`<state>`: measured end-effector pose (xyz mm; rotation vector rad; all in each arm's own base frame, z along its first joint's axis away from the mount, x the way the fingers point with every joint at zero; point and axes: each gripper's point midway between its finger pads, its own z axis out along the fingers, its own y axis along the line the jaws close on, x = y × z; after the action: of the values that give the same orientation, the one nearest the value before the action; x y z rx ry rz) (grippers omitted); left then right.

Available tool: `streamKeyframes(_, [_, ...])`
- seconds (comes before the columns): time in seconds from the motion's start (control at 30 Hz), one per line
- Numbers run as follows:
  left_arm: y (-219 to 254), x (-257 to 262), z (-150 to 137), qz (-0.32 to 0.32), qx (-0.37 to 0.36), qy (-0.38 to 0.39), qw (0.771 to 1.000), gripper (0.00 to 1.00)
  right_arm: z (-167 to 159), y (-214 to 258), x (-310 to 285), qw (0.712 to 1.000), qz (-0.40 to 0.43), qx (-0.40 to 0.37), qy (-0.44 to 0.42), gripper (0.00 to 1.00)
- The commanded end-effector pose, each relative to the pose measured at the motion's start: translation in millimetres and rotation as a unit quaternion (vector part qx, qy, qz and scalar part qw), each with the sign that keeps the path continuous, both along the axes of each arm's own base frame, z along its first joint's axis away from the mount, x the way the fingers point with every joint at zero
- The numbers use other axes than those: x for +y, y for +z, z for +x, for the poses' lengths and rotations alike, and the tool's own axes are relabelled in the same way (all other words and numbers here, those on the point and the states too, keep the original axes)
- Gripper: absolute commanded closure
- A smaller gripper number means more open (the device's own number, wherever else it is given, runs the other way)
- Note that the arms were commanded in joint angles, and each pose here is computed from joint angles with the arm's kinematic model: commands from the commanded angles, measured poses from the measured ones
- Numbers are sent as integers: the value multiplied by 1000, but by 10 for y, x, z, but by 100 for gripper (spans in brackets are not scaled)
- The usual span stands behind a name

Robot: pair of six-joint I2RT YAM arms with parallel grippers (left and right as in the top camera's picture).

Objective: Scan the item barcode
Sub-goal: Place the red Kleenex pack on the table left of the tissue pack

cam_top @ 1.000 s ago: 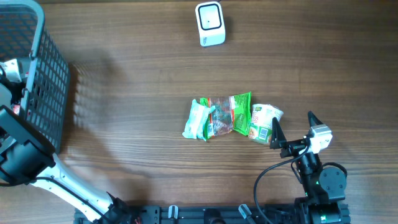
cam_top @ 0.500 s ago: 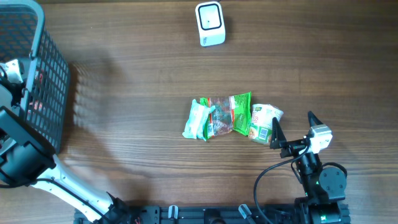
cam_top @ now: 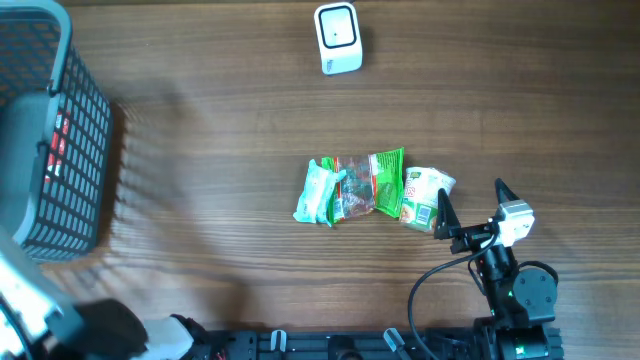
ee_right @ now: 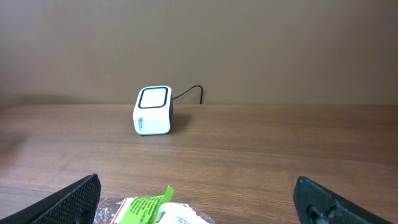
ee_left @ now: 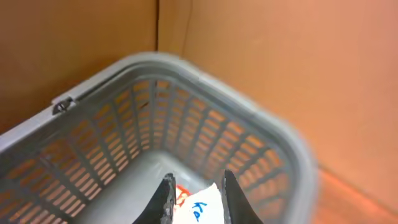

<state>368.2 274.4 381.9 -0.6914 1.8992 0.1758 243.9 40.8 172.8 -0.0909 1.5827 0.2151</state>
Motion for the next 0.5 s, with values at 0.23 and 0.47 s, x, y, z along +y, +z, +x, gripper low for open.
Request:
streamKeyframes(0.23, [-493,-2657,-364,-128,179,-244,944,96,3,11,-24,1000,3,-2,-6,0])
streamKeyframes(0.47, [-2274,-3767,-584,-134,418,-345,829,96,3,11,-24,1000,3,-2,-6,0])
